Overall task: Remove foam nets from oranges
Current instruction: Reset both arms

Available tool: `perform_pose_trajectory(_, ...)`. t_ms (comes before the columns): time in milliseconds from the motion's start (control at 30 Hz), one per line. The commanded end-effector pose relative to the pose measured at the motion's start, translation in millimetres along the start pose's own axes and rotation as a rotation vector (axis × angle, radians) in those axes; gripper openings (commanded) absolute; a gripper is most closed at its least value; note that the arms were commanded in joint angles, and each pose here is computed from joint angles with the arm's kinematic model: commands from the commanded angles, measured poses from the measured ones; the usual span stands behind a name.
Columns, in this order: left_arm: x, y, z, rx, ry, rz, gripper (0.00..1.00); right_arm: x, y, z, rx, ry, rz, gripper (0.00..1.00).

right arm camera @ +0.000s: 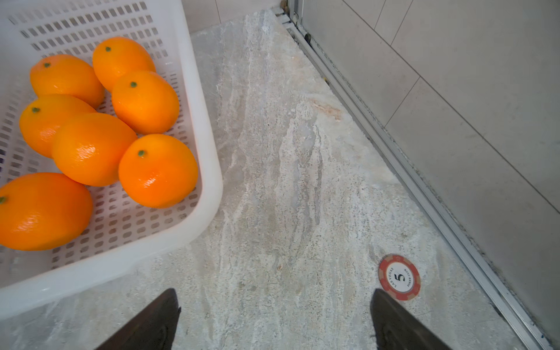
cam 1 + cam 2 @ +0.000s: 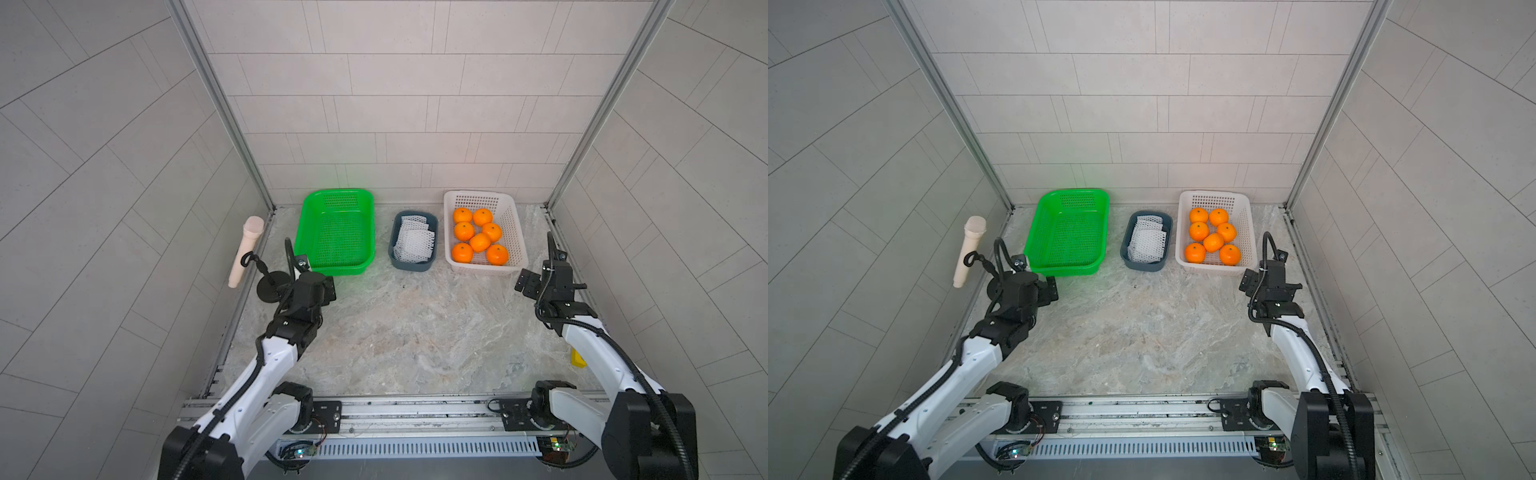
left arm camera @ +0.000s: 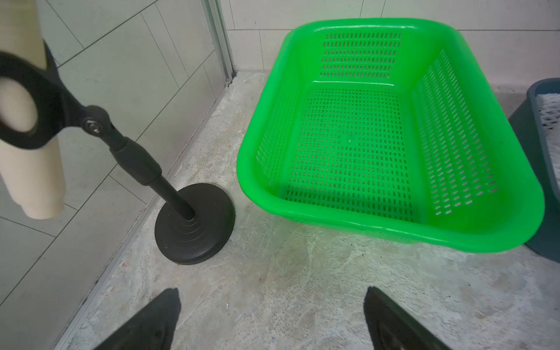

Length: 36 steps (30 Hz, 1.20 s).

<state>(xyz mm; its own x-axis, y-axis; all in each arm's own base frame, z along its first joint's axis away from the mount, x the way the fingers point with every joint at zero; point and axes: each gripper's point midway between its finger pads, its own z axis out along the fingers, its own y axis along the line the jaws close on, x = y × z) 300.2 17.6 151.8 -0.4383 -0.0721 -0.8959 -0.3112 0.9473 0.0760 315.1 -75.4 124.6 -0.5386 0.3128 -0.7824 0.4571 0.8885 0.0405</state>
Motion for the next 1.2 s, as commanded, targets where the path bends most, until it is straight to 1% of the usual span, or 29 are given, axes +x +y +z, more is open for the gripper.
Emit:
perform_pose_trajectory(0,-28.9,3.6,-3.1,0.036,-0.275,-0.083,1.00,-14.8,-0.1,5.1,0.009,-0.087,-0.002,1.00)
perform_pose_trajectory(67,-18.6,10.4,-3.0,0.019,-0.338,-0.087,1.00,-13.0,2.9,8.4,-0.011,-0.108,-0.013,1.00)
perform_pose_trajectory(133,-3.0,21.8,2.1,-0.031,-0.323,-0.084,1.00,-11.4,4.7,10.0,-0.026,-0.130,-0.023,0.99)
perform_pose_trajectory(167,2.3,21.8,5.8,-0.025,-0.303,-0.077,1.00,-9.6,5.9,11.1,-0.036,-0.141,-0.028,1.00)
perform_pose_trajectory(233,6.5,16.6,13.2,0.019,-0.277,-0.068,1.00,-7.6,10.3,12.6,-0.066,-0.164,-0.036,1.00)
perform_pose_trajectory(333,7.2,15.8,26.4,0.036,-0.262,-0.076,1.00,-5.5,13.5,16.0,-0.087,-0.187,-0.044,1.00)
perform_pose_trajectory(433,9.1,17.1,44.3,0.064,-0.252,-0.116,1.00,-1.8,17.4,21.7,-0.102,-0.182,-0.056,0.99)
perform_pose_trajectory(533,4.6,12.2,60.0,0.129,-0.282,-0.163,1.00,1.0,23.8,28.7,-0.128,-0.178,-0.071,1.00)
perform_pose_trajectory(600,6.8,9.8,70.1,0.136,-0.299,-0.153,1.00,0.5,26.8,34.6,-0.135,-0.184,-0.078,0.99)
perform_pose_trajectory(700,21.3,5.3,88.1,0.153,-0.256,-0.159,1.00,-7.7,36.4,38.7,-0.174,-0.233,-0.082,1.00)
perform_pose_trajectory(800,17.5,-11.0,95.3,0.229,-0.223,-0.113,1.00,-12.9,41.9,46.1,-0.183,-0.253,-0.124,0.99)
perform_pose_trajectory(833,17.1,-12.9,97.8,0.235,-0.214,-0.107,1.00,-9.6,42.4,50.0,-0.187,-0.272,-0.124,0.99)
perform_pose_trajectory(867,17.5,-14.2,100.5,0.238,-0.203,-0.104,1.00,-9.9,51.7,49.9,-0.238,-0.311,-0.156,0.99)
perform_pose_trajectory(900,19.4,-16.7,103.5,0.242,-0.180,-0.091,1.00,-1.8,61.4,49.6,-0.278,-0.288,-0.206,0.99)
perform_pose_trajectory(933,15.9,-21.7,107.0,0.259,-0.166,-0.074,1.00,1.7,65.7,51.0,-0.266,-0.289,-0.233,0.99)
perform_pose_trajectory(1000,16.1,-32.1,113.6,0.301,-0.129,-0.037,1.00,5.9,89.0,60.1,-0.353,-0.289,-0.311,0.99)
perform_pose_trajectory(1033,17.1,-32.7,114.0,0.299,-0.121,-0.033,1.00,8.5,92.0,59.5,-0.345,-0.267,-0.339,1.00)
perform_pose_trajectory(1067,16.5,-32.5,114.1,0.297,-0.124,-0.033,1.00,11.7,90.0,59.0,-0.328,-0.217,-0.342,0.99)
perform_pose_trajectory(1133,16.9,-32.3,114.8,0.295,-0.121,-0.033,1.00,10.4,95.1,59.1,-0.352,-0.261,-0.357,0.99)
perform_pose_trajectory(1167,16.8,-32.8,114.9,0.293,-0.119,-0.032,1.00,10.7,92.8,59.4,-0.339,-0.230,-0.345,0.99)
